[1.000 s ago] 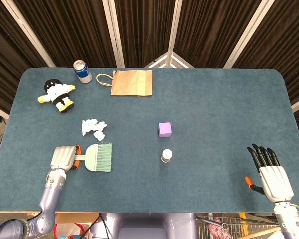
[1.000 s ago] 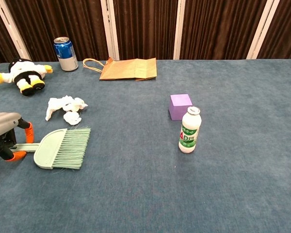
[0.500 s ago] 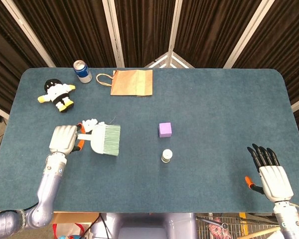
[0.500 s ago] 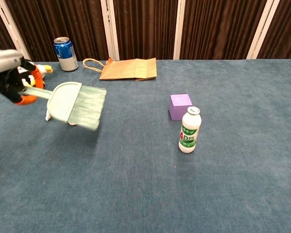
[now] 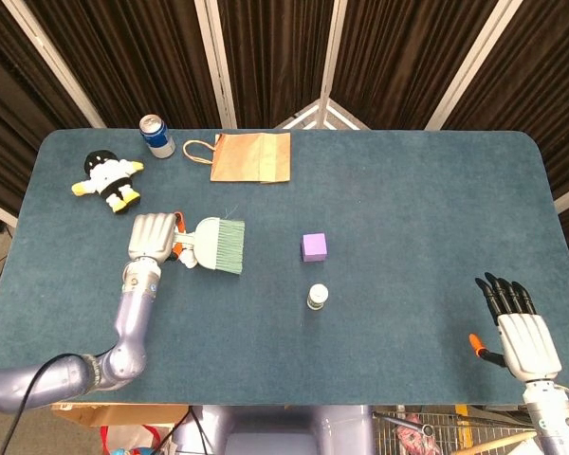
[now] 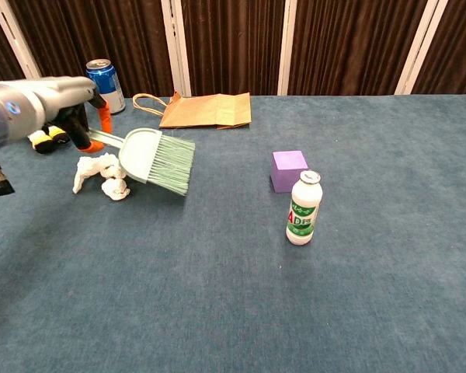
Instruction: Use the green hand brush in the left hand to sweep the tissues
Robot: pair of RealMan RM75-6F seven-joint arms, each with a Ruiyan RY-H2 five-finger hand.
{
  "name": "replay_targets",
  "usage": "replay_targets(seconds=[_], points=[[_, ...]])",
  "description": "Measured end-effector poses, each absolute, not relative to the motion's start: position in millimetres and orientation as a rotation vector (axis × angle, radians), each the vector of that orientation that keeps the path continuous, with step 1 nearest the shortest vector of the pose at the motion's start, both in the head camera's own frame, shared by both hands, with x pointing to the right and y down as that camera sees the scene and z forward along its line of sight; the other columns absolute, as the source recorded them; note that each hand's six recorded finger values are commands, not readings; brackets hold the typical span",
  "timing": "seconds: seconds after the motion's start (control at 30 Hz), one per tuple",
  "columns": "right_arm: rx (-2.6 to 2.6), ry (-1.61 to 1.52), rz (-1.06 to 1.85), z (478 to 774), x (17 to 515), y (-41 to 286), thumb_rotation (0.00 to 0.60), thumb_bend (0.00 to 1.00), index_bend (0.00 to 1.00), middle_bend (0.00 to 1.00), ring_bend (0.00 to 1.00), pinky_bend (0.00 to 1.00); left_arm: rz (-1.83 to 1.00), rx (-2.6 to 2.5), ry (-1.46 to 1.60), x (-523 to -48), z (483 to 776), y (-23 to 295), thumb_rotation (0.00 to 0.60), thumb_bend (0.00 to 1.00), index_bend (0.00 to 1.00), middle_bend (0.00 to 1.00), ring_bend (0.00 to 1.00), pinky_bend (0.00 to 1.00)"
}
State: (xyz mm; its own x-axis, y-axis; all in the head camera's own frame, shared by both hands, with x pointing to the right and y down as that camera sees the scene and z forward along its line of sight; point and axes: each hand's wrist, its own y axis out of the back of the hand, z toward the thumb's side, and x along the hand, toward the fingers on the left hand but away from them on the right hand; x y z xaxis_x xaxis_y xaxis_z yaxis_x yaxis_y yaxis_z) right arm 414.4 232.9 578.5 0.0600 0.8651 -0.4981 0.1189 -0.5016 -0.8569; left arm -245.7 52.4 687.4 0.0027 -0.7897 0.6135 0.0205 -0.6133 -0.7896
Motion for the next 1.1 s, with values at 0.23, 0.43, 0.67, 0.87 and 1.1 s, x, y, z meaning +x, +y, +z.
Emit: replay_targets(seconds=[0.23, 0.43, 0.67, 0.87, 1.1], points=[[-1.713, -0.980, 1.501, 578.9, 413.5, 233.9, 0.600, 0.32, 0.00, 0.00, 0.00, 0.01, -1.765, -1.629, 0.732, -254.9, 717.2, 53.6, 0.600, 0.73, 0.72, 1.00, 1.00, 1.00], [-1.710, -0.981, 1.497, 575.2, 413.8, 235.2, 0.600, 0.32, 0.00, 0.00, 0.00, 0.01, -1.836, -1.536, 0.720, -301.3, 711.5, 54.0, 0.600, 0.73, 0.72, 1.00, 1.00, 1.00], [-1.695, -0.965, 1.485, 571.9, 411.3, 237.5, 0.600, 0.32, 0.00, 0.00, 0.00, 0.01, -1.940, -1.363, 0.737, -392.3, 674.6, 54.4, 0.600, 0.73, 0.73, 1.00, 1.00, 1.00], [-1.685, -0.957, 1.482, 572.2, 409.1, 238.5, 0.600, 0.32, 0.00, 0.00, 0.00, 0.01, -2.011, -1.239, 0.808, -473.0, 625.3, 58.7, 0.600, 0.73, 0.73, 1.00, 1.00, 1.00], [-1.688, -0.953, 1.483, 574.8, 407.4, 237.2, 0.600, 0.32, 0.00, 0.00, 0.00, 0.01, -1.918, -1.331, 0.979, -476.1, 602.0, 56.6, 0.600, 0.73, 0.73, 1.00, 1.00, 1.00]])
